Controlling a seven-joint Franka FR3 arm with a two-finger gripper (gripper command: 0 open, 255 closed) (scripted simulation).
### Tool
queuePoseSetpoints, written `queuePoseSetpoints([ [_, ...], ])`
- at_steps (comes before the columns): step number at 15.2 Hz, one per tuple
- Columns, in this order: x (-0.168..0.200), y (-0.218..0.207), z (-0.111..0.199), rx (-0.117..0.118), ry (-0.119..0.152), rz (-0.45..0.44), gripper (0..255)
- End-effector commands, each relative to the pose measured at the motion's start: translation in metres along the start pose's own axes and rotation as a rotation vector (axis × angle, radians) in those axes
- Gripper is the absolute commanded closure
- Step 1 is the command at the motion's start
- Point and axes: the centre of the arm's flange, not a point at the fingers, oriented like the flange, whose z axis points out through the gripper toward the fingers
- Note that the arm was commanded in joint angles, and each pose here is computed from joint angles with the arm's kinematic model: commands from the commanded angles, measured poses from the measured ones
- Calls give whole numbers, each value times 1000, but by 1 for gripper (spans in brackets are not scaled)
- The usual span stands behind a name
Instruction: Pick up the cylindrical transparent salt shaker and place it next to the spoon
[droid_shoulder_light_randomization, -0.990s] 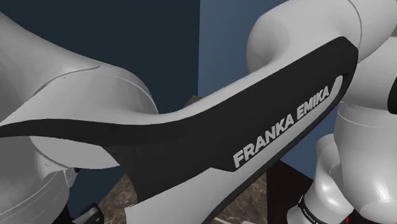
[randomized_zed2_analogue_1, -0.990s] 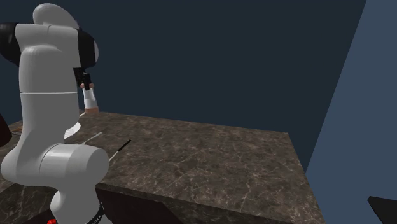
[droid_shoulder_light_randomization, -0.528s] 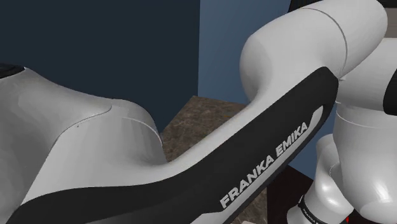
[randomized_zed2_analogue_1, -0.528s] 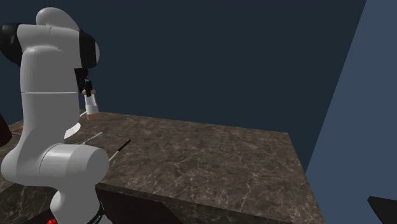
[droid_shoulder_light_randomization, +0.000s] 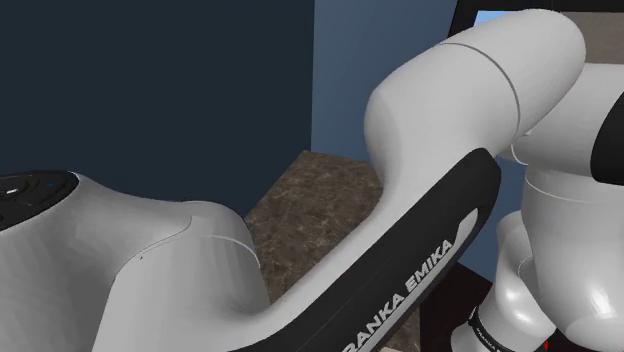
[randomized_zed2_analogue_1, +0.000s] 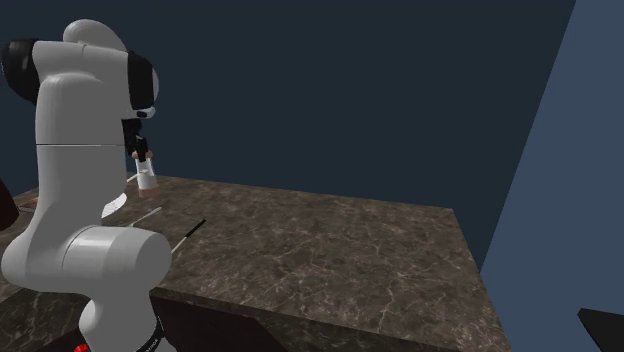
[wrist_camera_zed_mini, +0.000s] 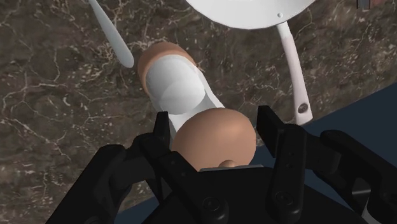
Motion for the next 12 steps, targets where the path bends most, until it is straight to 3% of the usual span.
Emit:
queuePoseSetpoints([
  [1,0,3,11,1,0,0,255],
  [4,0,6,30,1,0,0,255],
  [12,0,6,30,1,0,0,255],
])
